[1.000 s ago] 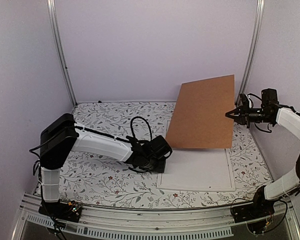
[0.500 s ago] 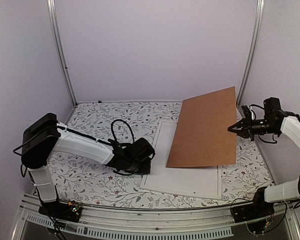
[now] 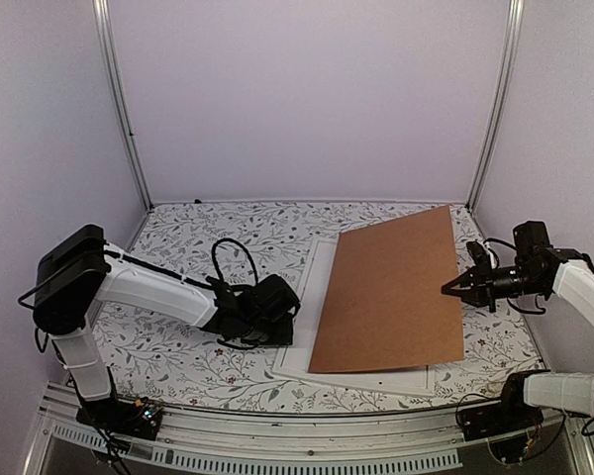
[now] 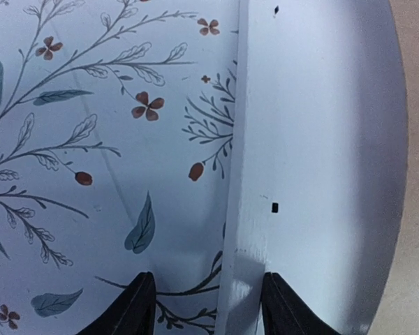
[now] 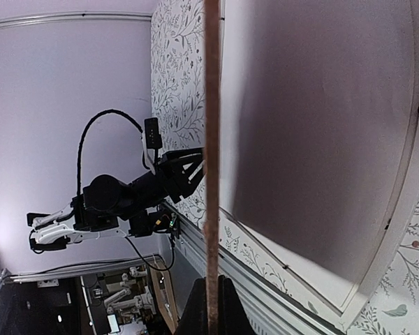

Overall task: Put the photo into the frame
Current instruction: Move the frame body to the center of the board, then place the backboard on the frame body.

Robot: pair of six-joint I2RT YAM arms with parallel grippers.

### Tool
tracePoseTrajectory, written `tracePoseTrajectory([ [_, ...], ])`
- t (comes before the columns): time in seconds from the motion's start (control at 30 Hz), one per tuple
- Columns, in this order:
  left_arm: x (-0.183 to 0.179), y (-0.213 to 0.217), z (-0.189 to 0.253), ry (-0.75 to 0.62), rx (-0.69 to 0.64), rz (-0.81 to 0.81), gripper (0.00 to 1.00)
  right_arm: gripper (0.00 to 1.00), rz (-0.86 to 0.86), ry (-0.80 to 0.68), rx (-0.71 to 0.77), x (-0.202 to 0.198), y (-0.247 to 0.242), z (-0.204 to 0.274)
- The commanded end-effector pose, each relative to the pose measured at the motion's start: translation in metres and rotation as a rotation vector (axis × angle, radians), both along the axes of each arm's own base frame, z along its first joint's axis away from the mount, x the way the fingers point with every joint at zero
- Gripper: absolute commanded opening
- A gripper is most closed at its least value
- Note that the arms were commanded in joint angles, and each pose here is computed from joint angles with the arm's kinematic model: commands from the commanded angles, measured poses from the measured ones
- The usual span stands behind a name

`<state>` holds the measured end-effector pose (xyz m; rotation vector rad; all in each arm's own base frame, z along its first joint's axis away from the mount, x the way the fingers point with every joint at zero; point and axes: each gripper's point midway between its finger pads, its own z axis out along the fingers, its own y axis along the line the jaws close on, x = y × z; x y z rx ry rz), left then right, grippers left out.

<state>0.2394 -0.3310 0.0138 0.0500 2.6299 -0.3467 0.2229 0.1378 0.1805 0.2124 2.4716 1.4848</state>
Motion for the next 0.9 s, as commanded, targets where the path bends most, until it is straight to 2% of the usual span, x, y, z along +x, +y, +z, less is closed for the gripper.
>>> tracePoseTrajectory([
  [0.0, -0.016, 0.039, -0.024, 0.087, 0.134, 0.031, 0.55, 0.0, 0.04, -0.056, 0.102, -0.005, 0.013, 0.022],
  [0.17, -0.011, 0.039, -0.014, 0.064, 0.125, 0.035, 0.59, 0.0, 0.066, -0.035, 0.119, -0.009, 0.024, 0.017],
  [0.43, 0.003, 0.037, 0.008, 0.019, 0.105, 0.039, 0.74, 0.0, 0.076, -0.015, 0.117, -0.006, 0.032, 0.002],
  [0.87, 0.018, 0.027, 0.029, -0.014, 0.064, 0.025, 0.82, 0.0, 0.059, 0.019, 0.109, 0.006, 0.041, -0.017],
])
